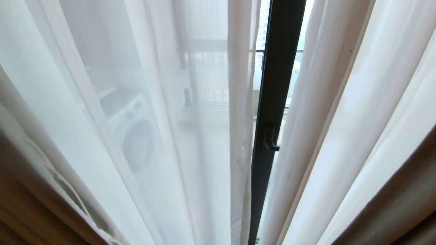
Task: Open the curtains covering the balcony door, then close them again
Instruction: Pull the outer curtains open on both sides
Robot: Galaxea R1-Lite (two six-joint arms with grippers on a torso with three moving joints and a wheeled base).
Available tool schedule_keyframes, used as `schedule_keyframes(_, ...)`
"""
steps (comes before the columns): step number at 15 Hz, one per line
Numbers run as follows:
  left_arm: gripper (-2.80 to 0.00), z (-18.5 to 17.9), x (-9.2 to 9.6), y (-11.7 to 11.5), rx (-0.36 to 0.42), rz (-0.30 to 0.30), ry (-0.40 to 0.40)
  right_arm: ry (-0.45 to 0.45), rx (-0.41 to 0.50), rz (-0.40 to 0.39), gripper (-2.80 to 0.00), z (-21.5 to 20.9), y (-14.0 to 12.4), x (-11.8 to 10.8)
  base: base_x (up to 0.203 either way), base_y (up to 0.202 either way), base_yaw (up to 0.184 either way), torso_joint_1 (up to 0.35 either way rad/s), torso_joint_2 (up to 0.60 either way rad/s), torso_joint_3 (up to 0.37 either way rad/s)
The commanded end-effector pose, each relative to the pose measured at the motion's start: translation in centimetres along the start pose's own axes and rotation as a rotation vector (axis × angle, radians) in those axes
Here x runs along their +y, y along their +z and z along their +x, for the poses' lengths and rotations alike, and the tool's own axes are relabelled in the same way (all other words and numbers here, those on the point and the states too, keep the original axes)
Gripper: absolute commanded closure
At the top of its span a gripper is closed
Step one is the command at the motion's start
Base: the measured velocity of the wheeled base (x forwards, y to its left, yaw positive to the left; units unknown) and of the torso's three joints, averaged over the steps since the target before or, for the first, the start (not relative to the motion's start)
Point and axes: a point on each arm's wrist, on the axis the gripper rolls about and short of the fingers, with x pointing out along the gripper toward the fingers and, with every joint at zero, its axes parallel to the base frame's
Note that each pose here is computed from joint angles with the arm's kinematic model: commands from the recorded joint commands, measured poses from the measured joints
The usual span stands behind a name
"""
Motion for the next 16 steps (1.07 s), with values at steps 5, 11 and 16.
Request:
schedule_keyframes(5,0.0,0.0,0.0,0.0,-0.001,0.001,0.0,-0.09,-0.052,-0.021,-2.8,-0.8,0.2,-0.4,0.0,0.0,0.0,0.0,0.0,0.0)
schedule_keyframes(11,0.0,0.0,0.0,0.0,-0.001,0.001,0.0,-0.156,-0.034,-0.024,-2.8,-4.4,-2.0,0.5,0.0,0.0,0.0,0.0,0.0,0.0)
schedule_keyframes(16,0.0,0.0,0.0,0.0,-0.001,0.001,0.0,-0.156,0.004,-0.009,-2.8,-9.3,-4.8,2.4,0.0,0.0,0.0,0.0,0.0,0.0)
